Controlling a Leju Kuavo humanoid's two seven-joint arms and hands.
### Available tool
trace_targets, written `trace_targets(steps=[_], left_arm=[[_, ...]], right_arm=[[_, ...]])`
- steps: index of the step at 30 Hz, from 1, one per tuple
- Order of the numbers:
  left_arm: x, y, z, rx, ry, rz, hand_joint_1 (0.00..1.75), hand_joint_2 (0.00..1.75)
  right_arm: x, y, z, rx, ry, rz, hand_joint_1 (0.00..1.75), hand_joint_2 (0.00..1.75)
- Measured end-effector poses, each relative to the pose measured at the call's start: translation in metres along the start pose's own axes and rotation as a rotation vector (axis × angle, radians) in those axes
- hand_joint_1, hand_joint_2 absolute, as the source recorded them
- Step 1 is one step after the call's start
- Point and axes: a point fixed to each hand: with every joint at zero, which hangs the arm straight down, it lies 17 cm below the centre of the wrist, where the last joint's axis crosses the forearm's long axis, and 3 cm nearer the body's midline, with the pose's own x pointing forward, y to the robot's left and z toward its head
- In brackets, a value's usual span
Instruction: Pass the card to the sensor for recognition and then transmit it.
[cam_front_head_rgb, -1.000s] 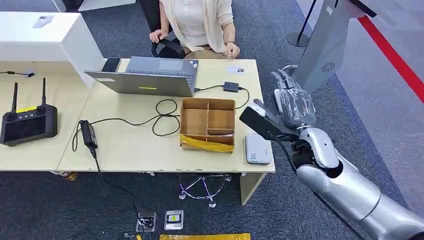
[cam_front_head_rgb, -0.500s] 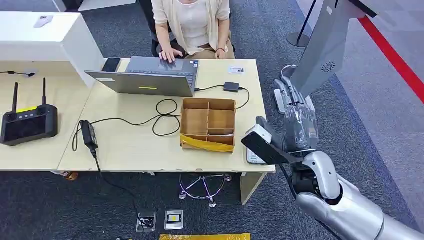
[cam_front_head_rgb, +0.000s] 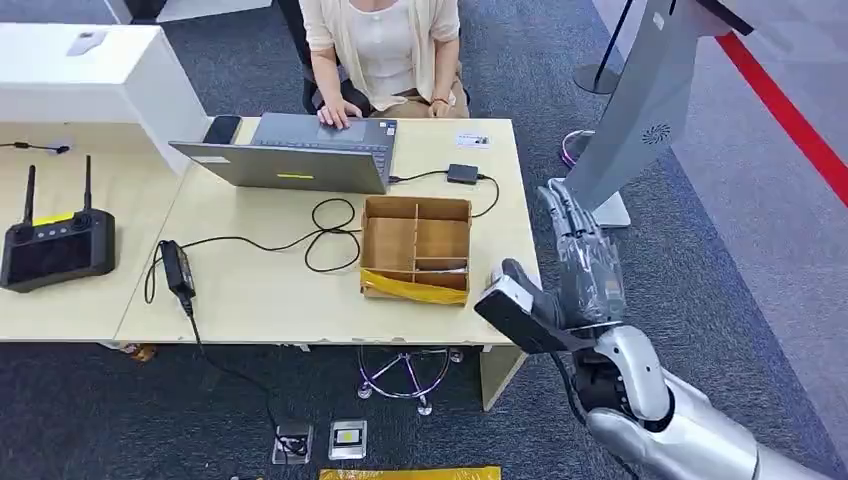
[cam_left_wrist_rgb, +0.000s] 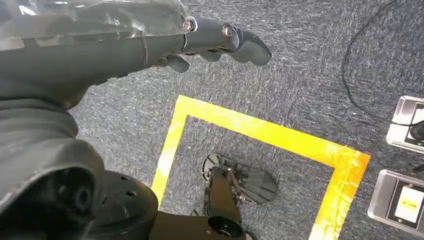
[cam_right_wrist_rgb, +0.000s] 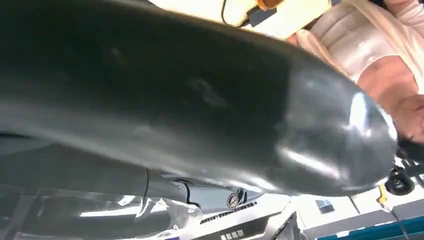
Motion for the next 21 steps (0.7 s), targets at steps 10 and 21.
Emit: trace_targets(steps=[10,21], left_arm=[[-0.001,0.001,-0.001,0.001,0.01,0.004,0.0,0.0],[0.0,0.001,-0.001,0.002,0.009,0.005,0.0,0.0]], right_arm=[[0.001,0.016,0.005,0.058,-0.001,0.013,0.0,0.0],[0.007,0.017,0.007,0.013,-0.051,0.18,0.0,0.0]])
